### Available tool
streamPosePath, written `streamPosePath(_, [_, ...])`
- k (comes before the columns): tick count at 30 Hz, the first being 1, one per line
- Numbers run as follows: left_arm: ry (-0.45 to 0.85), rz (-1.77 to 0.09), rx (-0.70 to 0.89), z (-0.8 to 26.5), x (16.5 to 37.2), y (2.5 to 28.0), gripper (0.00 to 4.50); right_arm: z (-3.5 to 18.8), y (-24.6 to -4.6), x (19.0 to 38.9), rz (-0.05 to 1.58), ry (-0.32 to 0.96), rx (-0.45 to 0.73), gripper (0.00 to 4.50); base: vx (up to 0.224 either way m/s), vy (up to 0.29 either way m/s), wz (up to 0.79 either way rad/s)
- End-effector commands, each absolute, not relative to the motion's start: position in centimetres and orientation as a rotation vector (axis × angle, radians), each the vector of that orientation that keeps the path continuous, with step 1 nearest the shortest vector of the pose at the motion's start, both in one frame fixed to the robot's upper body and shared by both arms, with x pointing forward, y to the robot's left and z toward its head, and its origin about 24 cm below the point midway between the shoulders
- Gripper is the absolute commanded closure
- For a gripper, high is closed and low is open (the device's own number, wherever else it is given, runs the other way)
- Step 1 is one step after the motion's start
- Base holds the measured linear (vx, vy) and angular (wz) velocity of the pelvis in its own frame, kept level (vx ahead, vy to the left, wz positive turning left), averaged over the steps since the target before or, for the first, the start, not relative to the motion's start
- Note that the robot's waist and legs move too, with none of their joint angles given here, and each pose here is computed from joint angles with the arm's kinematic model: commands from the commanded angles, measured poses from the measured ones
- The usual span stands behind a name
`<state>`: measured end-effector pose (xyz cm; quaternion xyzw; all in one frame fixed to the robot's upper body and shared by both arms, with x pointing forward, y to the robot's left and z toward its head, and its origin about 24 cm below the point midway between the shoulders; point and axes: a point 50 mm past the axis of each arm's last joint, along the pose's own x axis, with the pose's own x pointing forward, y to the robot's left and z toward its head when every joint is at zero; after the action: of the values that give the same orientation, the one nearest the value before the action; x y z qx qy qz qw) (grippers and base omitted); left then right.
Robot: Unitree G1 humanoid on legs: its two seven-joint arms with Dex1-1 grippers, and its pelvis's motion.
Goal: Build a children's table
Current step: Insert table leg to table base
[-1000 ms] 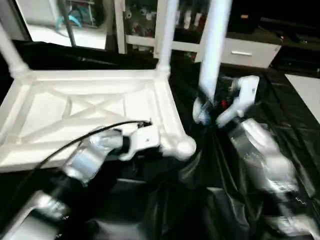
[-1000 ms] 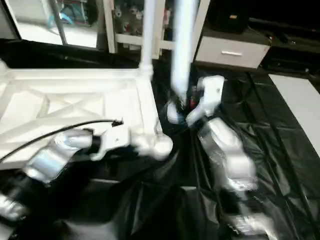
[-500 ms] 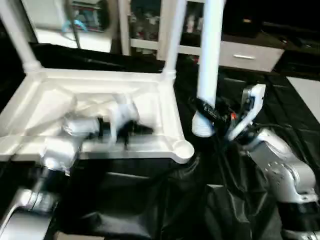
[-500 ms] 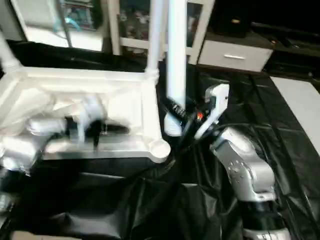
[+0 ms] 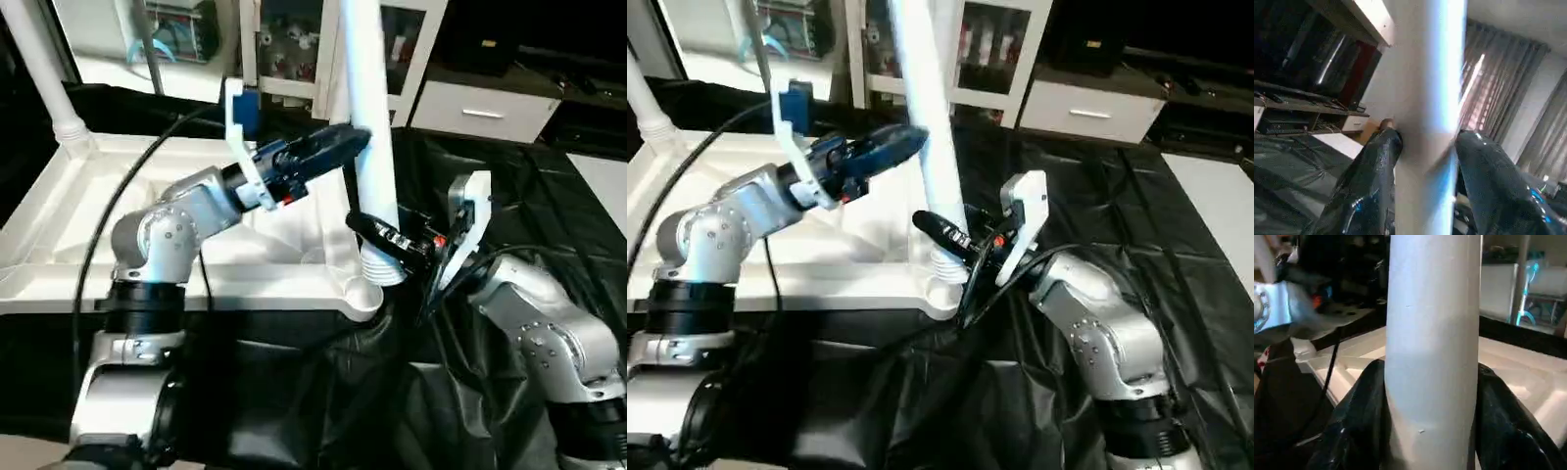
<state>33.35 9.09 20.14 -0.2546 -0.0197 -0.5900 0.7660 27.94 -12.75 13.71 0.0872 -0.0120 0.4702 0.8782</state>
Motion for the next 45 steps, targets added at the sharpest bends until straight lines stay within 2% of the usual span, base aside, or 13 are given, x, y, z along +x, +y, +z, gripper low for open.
streamPosePath(1, [-0.047,-1.276,-0.574,20.9,33.4,8.4,1.87,13.7,-12.1,27.4,1.034,-0.011,0.119,2.64,0.000,0.000,0.00])
streamPosePath(8, [-0.063,-1.289,-0.609,21.7,33.2,8.0,1.17,13.0,-12.2,27.5,1.009,0.018,0.058,2.64,0.000,0.000,0.00])
streamPosePath(10, [-0.031,-1.282,-0.604,21.6,33.3,8.1,1.68,13.4,-12.5,28.0,0.964,-0.001,0.068,2.64,0.000,0.000,0.00])
streamPosePath(14, [-0.015,-1.253,-0.586,21.3,33.4,8.3,1.77,13.6,-12.8,28.4,0.939,-0.015,0.071,2.64,0.000,0.000,0.00])
streamPosePath(16, [-0.013,-1.246,-0.582,21.3,33.4,8.3,2.10,13.7,-12.8,28.5,0.934,-0.019,0.071,2.64,0.000,0.000,0.00])
streamPosePath(18, [-0.006,-1.250,-0.581,21.2,33.3,8.3,2.10,13.7,-12.8,28.5,0.929,-0.022,0.071,2.64,0.000,0.000,0.00])
streamPosePath(20, [-0.001,-1.253,-0.582,21.2,33.2,8.2,2.43,13.7,-12.8,28.6,0.928,-0.023,0.072,2.64,0.000,0.000,0.00])
streamPosePath(30, [0.018,-1.224,-0.539,21.6,33.7,8.3,2.68,13.9,-12.5,28.8,0.912,-0.035,0.076,2.64,0.000,0.000,0.00])
streamPosePath(31, [0.023,-1.221,-0.521,21.6,33.8,8.3,2.68,13.9,-12.6,28.8,0.907,-0.037,0.080,2.08,0.000,0.000,0.00])
streamPosePath(33, [0.045,-1.233,-0.409,21.7,33.7,8.1,2.68,14.4,-12.6,28.9,0.934,-0.031,0.129,1.94,0.000,0.000,0.00])
streamPosePath(38, [0.050,-1.272,-0.291,21.9,33.4,7.7,2.69,15.0,-12.8,28.9,1.009,0.013,0.124,1.52,0.000,0.000,0.00])
streamPosePath(43, [0.033,-1.305,-0.233,22.5,33.1,7.3,2.69,14.9,-12.9,28.7,1.105,0.138,0.068,1.09,0.000,0.000,0.00])
streamPosePath(45, [0.023,-1.326,-0.216,22.9,33.0,7.0,2.69,14.1,-12.8,28.5,1.140,0.229,-0.005,0.86,0.000,0.000,0.00])
